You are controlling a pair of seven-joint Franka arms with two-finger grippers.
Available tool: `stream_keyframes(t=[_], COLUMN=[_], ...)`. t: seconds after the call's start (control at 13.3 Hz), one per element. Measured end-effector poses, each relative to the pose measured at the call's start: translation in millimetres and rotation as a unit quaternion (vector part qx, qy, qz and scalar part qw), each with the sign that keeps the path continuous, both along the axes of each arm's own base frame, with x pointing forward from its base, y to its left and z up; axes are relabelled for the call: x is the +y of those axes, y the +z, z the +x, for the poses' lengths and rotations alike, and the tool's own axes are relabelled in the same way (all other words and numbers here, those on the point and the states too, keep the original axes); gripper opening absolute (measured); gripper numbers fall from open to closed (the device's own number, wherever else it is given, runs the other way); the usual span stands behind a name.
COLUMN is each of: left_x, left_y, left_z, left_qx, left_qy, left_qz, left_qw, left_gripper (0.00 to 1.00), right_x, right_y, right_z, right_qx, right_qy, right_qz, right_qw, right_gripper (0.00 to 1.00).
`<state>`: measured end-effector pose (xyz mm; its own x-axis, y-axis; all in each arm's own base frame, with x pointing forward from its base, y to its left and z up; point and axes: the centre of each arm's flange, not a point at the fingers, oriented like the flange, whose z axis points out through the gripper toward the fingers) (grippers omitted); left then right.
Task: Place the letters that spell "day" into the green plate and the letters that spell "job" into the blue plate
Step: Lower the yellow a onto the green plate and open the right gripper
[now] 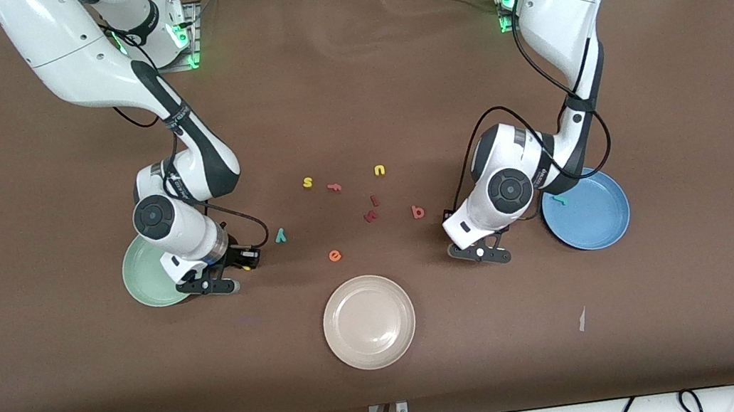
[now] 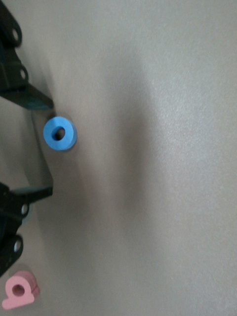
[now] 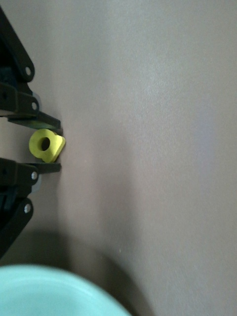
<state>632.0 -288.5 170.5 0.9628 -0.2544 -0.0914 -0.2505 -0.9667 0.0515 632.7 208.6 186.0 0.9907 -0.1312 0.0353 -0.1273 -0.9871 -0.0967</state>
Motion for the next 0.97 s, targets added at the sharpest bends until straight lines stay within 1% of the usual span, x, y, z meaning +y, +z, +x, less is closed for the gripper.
stream_keyframes(t=[0.3,0.38,0.45,0.53,0.6,0.67,0.75,0.82,0.9,0.97], left_x=[-0.1,0.0,0.1,0.6,0.9,1.2,1.2,1.4,1.2,1.3], left_y=[1.0,1.2,1.2,1.6,1.6,2.2,2.3,3.0,3.0,3.0], left_z=[1.5,1.6,1.6,1.9,2.0,2.3,2.2,2.5,2.5,2.4], left_qx=[-0.007,-0.008,-0.008,-0.008,-0.008,-0.009,-0.009,-0.009,-0.009,-0.009], left_qy=[-0.001,-0.001,-0.001,0.000,0.000,0.000,0.000,0.000,0.000,0.000], left_qz=[-0.001,-0.001,-0.001,-0.001,0.000,0.000,0.000,0.000,0.000,0.000], left_qw=[1.000,1.000,1.000,1.000,1.000,1.000,1.000,1.000,1.000,1.000], left_gripper=[0.66,0.60,0.59,0.56,0.55,0.49,0.49,0.42,0.42,0.40], right_x=[-56.4,-73.1,-86.1,-96.2,-102.5,-104.9,-104.9,-104.5,-104.0,-103.8], right_y=[53.6,66.3,73.0,74.1,69.6,63.9,59.0,56.1,54.7,54.5], right_z=[12.2,12.9,10.8,5.9,-0.6,-6.2,-9.9,-12.2,-13.2,-13.3], right_qx=[0.023,0.027,0.029,0.034,0.041,0.047,0.051,0.053,0.053,0.052], right_qy=[0.039,0.050,0.059,0.064,0.067,0.067,0.067,0.067,0.067,0.067], right_qz=[-0.009,-0.010,-0.011,-0.012,-0.013,-0.013,-0.014,-0.014,-0.014,-0.013], right_qw=[0.999,0.998,0.998,0.997,0.997,0.997,0.996,0.996,0.996,0.996], right_gripper=[0.32,0.32,0.32,0.32,0.33,0.35,0.44,0.52,0.52,0.56])
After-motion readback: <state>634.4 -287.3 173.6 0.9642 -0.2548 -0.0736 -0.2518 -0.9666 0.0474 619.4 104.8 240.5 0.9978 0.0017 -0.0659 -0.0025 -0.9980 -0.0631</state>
